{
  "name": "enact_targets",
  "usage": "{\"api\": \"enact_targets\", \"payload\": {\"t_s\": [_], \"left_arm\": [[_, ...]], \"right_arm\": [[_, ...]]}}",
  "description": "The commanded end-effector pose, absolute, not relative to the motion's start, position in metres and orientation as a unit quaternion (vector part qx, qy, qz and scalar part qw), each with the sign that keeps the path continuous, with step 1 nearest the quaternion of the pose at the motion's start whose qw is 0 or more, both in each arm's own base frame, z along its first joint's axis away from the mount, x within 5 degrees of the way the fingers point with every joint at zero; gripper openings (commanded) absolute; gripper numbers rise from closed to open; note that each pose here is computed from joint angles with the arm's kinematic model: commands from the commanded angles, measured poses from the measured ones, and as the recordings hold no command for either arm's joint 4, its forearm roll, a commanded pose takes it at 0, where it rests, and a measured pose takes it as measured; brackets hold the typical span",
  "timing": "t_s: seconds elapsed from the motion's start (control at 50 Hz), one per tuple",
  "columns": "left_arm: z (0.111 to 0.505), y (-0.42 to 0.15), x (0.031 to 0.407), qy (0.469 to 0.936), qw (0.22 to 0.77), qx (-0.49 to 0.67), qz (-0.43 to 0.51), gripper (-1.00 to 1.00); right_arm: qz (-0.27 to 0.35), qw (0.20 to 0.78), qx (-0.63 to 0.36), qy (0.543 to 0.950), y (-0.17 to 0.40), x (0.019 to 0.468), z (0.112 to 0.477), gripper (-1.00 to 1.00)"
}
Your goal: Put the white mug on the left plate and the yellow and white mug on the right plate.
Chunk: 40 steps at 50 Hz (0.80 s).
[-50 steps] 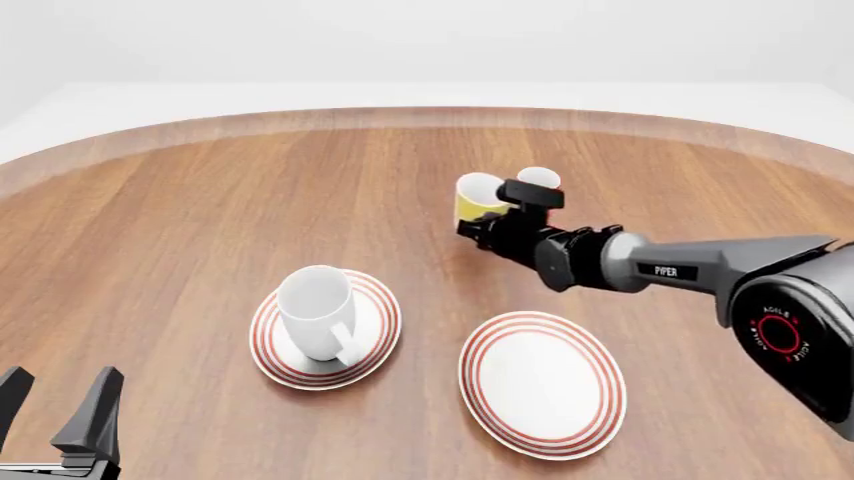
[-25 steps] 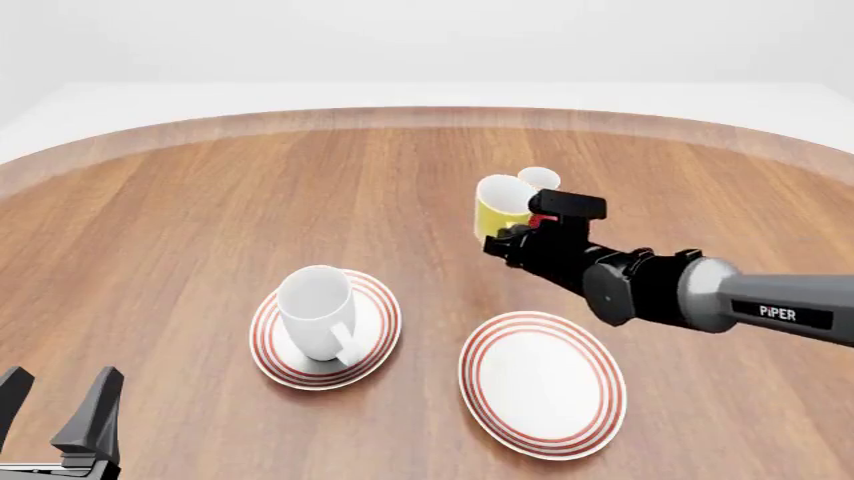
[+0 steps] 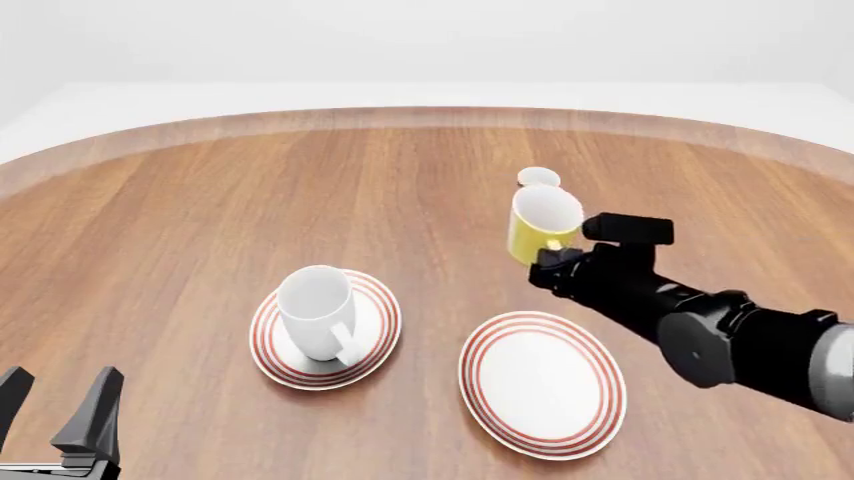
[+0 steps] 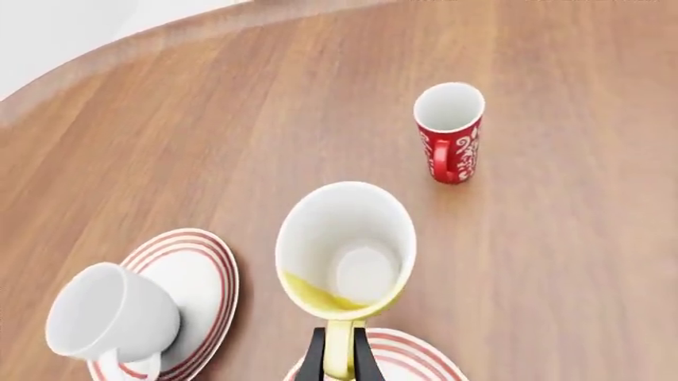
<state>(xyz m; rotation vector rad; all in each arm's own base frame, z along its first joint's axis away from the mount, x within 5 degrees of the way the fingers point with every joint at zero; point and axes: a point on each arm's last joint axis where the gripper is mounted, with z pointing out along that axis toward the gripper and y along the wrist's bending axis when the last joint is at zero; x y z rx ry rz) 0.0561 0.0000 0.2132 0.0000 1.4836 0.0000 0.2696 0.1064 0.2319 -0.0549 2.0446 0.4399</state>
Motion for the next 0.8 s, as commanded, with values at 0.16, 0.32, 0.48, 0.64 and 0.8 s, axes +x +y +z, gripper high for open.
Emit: {"api": "enact_targets", "payload": {"t_s": [0.16, 0.32, 0.48, 0.64, 0.8], "left_arm": [[0.213, 0.0, 0.056, 0.676, 0.737, 0.0, 0.0, 1.0], [0.213, 0.0, 0.056, 0.676, 0.737, 0.0, 0.0, 1.0], [0.213, 0.0, 0.056, 0.676, 0.737, 0.0, 0.0, 1.0], [0.213, 0.0, 0.056, 0.676, 0.737, 0.0, 0.0, 1.0], [0.213, 0.0, 0.056, 0.676, 0.737, 0.0, 0.0, 1.0]], "right_arm": [[0.182, 0.498, -0.02, 0.848, 0.089, 0.226, 0.225, -1.0], [0.186, 0.491, -0.021, 0.85, 0.088, 0.215, 0.22, -1.0], [0.188, 0.489, -0.021, 0.852, 0.086, 0.208, 0.217, -1.0], [0.192, 0.473, -0.022, 0.86, 0.087, 0.199, 0.204, -1.0], [0.192, 0.466, -0.023, 0.864, 0.086, 0.194, 0.197, -1.0]]}}
